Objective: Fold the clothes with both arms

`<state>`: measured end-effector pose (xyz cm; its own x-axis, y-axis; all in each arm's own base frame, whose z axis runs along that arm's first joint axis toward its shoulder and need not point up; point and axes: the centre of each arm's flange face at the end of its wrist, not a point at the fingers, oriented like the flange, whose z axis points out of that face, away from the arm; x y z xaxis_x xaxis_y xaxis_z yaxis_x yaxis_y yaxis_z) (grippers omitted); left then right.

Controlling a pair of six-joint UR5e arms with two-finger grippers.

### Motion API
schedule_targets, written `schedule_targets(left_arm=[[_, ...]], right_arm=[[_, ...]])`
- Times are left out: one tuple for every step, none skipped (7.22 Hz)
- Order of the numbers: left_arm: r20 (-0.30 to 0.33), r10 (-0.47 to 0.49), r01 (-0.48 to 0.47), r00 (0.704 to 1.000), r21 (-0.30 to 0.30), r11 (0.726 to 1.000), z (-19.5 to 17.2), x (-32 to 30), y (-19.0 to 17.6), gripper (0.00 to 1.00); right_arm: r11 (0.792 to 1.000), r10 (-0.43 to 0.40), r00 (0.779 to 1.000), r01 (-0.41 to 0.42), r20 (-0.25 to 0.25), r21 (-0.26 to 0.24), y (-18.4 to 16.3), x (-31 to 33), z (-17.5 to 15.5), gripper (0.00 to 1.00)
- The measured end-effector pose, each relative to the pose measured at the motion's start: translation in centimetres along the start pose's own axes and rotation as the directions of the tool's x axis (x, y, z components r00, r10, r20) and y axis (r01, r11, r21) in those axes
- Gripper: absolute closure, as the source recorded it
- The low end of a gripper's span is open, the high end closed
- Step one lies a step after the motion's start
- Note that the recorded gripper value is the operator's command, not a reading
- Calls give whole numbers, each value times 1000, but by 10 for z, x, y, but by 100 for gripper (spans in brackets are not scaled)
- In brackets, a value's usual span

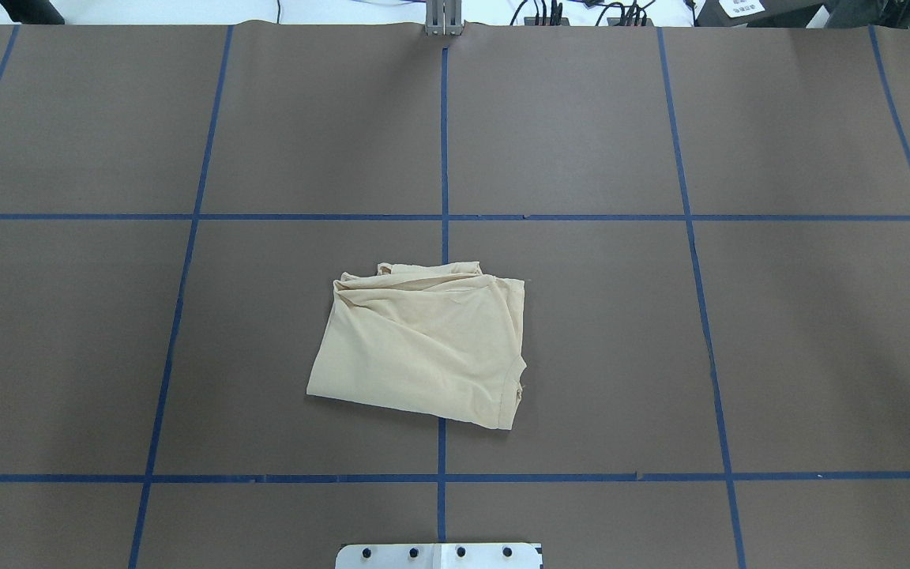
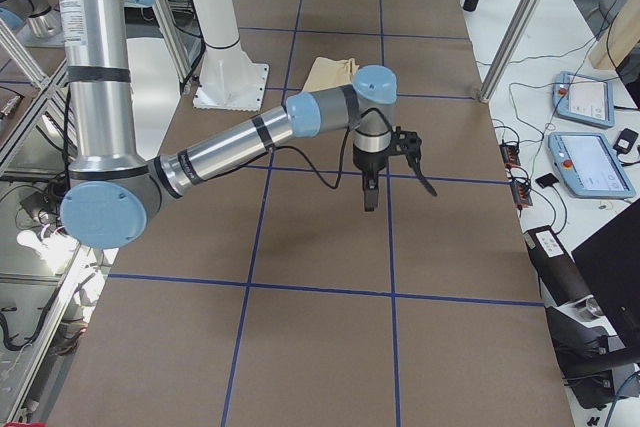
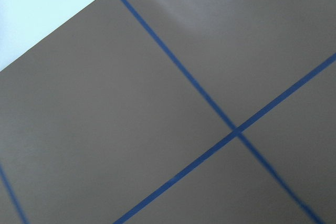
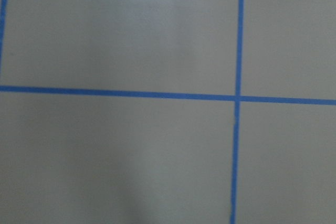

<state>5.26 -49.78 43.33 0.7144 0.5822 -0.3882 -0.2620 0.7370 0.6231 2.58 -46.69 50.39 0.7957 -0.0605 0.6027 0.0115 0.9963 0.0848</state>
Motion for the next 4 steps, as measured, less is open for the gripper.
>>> schedule_targets(left_arm=[[0,-40,40,999,-19,999,-9,-37,42,0],[-3,-100,100,995,-44,994,-10,-61,79,0],[-10,-159,157,987,-89,984,3,-78,113,0],[-14,-203,199,979,-124,972,14,-88,138,0]], right_arm=[[999,-27,1000,27,8,-22,36,55,8,0],[999,-18,999,19,27,-50,75,95,20,0],[997,10,999,-6,53,-75,107,116,32,0],[996,34,997,-28,68,-89,123,125,39,0]])
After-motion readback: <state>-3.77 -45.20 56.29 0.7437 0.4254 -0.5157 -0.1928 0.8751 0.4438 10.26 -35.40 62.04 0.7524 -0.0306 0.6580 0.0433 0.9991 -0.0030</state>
